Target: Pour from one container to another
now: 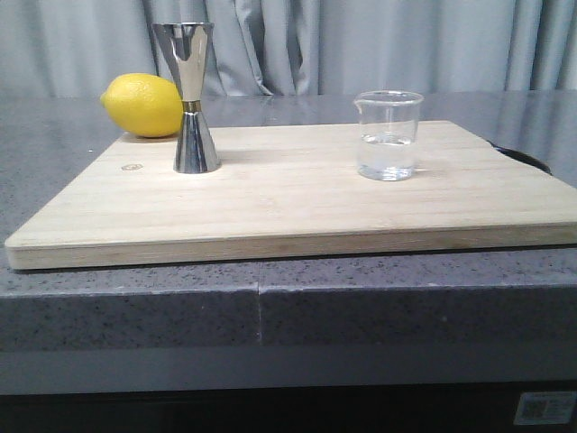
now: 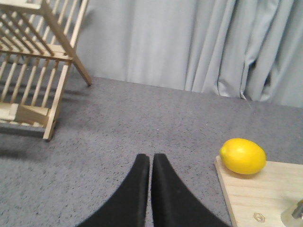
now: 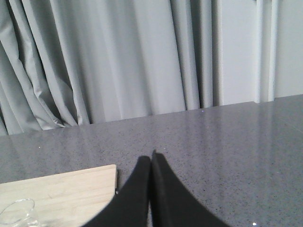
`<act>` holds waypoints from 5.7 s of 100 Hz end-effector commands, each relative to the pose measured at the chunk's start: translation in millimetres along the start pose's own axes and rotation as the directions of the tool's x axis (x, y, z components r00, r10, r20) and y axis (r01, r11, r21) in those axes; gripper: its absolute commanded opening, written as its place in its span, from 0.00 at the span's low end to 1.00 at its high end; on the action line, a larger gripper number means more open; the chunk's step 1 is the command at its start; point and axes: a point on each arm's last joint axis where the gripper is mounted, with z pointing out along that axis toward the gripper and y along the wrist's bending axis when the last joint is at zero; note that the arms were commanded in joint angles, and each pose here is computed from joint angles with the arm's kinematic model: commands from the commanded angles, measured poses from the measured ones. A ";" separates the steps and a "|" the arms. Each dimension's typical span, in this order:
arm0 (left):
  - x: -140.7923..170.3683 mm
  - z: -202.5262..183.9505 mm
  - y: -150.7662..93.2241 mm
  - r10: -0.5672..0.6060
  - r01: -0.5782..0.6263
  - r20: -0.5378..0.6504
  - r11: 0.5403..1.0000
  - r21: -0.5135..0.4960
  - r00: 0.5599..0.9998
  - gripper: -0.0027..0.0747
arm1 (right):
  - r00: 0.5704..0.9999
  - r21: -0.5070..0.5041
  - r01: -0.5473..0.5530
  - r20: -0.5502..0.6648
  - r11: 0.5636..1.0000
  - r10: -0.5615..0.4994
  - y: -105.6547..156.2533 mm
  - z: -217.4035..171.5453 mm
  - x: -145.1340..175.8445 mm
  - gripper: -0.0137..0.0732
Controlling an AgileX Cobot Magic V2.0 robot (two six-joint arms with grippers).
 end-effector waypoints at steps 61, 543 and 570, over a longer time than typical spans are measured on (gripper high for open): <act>-23.8 78.6 -62.6 0.322 -0.277 0.053 0.707 0.651 0.945 0.01 | 0.933 0.010 0.155 -0.329 0.988 -0.143 4.1 78.0 -55.7 0.11; 101.5 252.2 -125.8 0.210 -0.083 0.023 0.282 0.956 0.977 0.53 | 0.955 -0.005 0.130 -0.267 0.991 -0.127 6.4 127.3 -49.5 0.90; 101.5 252.2 -125.8 0.210 -0.083 0.023 0.282 0.956 0.977 0.37 | 0.955 -0.005 0.130 -0.267 0.991 -0.127 6.4 127.3 -49.5 0.90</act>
